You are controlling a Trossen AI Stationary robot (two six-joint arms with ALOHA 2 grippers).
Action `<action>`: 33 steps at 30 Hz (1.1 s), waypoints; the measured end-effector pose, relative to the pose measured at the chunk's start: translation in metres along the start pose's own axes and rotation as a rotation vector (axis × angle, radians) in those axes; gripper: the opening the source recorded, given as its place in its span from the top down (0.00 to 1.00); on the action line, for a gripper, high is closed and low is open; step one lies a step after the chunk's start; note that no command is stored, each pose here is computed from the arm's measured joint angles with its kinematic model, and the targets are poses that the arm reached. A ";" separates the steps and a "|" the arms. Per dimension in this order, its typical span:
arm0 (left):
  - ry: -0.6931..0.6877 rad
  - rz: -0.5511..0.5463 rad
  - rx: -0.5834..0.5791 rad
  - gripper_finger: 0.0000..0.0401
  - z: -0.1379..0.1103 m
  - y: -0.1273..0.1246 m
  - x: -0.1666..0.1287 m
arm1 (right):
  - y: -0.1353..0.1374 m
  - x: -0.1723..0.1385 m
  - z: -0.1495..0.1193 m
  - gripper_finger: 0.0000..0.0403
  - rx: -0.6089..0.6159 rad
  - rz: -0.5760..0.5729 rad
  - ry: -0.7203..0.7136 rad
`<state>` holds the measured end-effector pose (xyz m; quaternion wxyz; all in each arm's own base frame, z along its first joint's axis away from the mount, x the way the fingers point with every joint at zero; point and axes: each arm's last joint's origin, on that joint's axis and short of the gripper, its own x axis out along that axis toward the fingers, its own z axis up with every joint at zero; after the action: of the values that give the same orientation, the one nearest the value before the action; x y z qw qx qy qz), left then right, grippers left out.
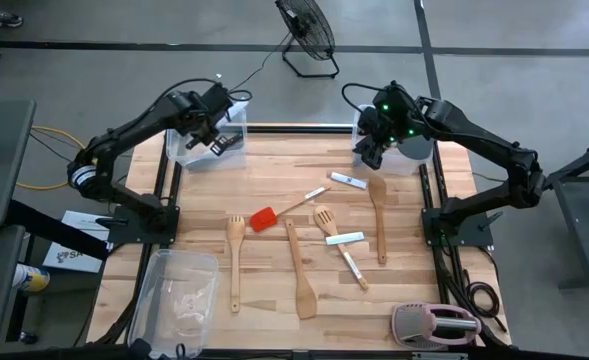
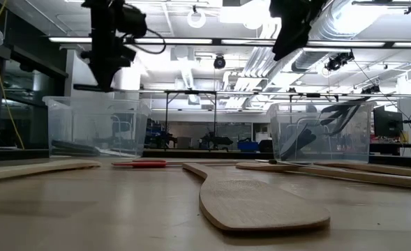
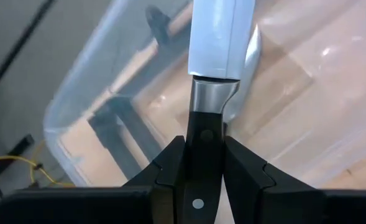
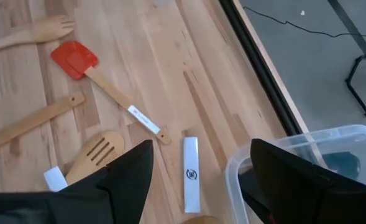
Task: Pick & Place Kitchen Items
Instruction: Put the black kitchen knife into the top left transparent bin
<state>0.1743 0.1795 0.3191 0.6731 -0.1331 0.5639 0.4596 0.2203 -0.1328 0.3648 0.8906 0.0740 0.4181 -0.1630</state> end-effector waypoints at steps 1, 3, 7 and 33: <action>0.015 -0.011 -0.001 0.81 -0.002 0.000 0.004 | 0.000 0.000 0.000 0.35 0.000 -0.001 -0.004; 0.042 -0.023 -0.006 0.81 -0.005 0.001 0.011 | 0.000 0.000 0.001 0.35 0.000 -0.003 -0.012; 0.085 -0.017 -0.008 0.81 -0.011 0.002 0.023 | 0.000 0.000 0.002 0.35 0.003 -0.003 -0.017; 0.128 0.015 0.065 0.81 -0.024 -0.004 0.051 | -0.001 0.000 0.001 0.35 0.052 -0.025 -0.012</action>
<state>0.1594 0.1845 0.2646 0.6361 -0.1364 0.6214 0.4367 0.2209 -0.1340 0.3657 0.8888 0.0908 0.4092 -0.1853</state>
